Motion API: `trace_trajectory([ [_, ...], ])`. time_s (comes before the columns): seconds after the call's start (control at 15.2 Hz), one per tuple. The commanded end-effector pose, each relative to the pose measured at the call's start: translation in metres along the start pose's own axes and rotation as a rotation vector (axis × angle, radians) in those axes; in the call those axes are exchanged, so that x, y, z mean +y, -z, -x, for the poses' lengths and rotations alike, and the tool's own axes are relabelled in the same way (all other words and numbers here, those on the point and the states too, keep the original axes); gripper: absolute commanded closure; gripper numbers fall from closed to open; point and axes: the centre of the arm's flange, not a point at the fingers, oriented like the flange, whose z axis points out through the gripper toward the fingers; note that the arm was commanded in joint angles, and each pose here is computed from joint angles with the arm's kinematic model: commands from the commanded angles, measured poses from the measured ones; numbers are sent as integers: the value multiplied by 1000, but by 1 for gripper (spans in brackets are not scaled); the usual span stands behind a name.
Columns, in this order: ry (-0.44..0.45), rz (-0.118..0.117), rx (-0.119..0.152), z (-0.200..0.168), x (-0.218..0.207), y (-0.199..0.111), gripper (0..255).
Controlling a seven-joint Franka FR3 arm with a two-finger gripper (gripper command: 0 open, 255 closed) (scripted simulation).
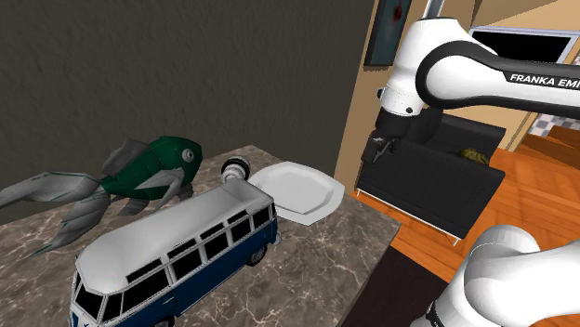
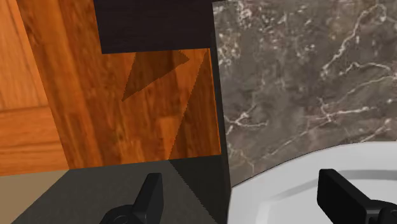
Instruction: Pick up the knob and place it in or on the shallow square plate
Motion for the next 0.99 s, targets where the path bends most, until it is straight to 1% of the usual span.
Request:
trace_trajectory([
  [0.0, 0, 0, 0, 0, 0, 0, 0],
  [0.46, -121, -9, -20, -52, -76, -10, 0],
  [0.92, -242, -18, -41, -113, -145, -20, 0],
])
